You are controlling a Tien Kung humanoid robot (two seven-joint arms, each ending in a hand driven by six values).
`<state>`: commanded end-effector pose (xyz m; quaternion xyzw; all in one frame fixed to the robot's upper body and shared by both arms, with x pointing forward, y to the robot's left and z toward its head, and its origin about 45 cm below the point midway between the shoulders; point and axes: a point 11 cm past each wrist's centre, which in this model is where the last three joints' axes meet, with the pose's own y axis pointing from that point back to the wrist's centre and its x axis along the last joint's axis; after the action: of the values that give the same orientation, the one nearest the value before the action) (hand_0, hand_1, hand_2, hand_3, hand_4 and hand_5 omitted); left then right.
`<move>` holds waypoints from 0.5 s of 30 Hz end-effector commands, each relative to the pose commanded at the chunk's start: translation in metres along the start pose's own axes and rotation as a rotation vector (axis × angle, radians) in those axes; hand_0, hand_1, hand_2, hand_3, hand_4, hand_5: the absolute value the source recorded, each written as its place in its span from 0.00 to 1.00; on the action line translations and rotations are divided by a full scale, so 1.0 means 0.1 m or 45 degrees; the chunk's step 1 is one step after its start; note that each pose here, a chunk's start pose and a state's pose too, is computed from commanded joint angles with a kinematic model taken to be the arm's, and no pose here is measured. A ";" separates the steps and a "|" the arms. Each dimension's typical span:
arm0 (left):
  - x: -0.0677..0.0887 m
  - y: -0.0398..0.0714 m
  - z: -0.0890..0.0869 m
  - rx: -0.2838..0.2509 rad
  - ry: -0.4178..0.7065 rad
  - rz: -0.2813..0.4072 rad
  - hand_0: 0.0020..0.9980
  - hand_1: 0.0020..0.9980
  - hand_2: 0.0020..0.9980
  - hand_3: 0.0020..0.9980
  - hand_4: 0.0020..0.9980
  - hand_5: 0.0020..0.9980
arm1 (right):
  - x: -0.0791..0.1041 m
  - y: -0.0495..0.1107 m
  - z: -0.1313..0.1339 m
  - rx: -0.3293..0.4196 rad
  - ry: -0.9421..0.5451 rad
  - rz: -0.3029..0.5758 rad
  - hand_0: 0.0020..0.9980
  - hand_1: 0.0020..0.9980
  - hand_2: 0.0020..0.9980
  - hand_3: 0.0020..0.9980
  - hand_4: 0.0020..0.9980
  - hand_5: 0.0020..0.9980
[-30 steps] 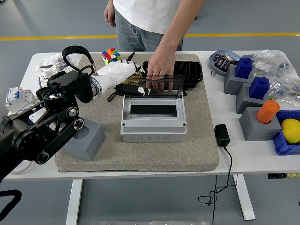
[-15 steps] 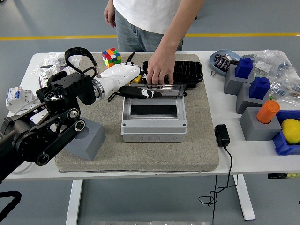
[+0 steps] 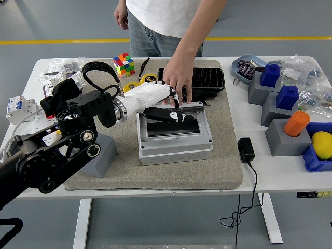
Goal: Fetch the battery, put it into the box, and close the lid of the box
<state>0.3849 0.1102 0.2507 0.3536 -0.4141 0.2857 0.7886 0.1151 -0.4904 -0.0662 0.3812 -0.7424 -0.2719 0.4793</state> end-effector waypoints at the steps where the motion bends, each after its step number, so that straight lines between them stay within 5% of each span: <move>1: -0.02 0.00 0.00 0.000 0.007 -0.011 1.00 0.89 0.77 0.62 1.00 1.00 | 0.00 0.00 0.00 0.000 -0.001 0.001 0.91 0.87 0.81 0.84 1.00 1.00; 3: -0.03 0.01 0.01 -0.004 0.010 -0.013 1.00 0.89 0.77 0.62 1.00 1.00 | 0.01 0.00 0.00 0.001 -0.002 0.002 0.91 0.87 0.81 0.84 1.00 1.00; 4: -0.02 0.02 0.01 -0.008 0.013 -0.013 1.00 0.85 0.74 0.71 1.00 1.00 | 0.01 0.00 0.00 0.000 -0.002 0.003 0.91 0.87 0.81 0.84 1.00 1.00; 15: -0.06 0.02 0.02 -0.016 0.008 -0.022 1.00 0.84 0.75 0.72 1.00 1.00 | 0.00 0.00 -0.01 0.003 -0.001 0.002 0.91 0.87 0.81 0.84 1.00 1.00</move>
<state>0.3794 0.1082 0.2469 0.3514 -0.4105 0.2775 0.7944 0.1156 -0.4907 -0.0658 0.3811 -0.7430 -0.2708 0.4789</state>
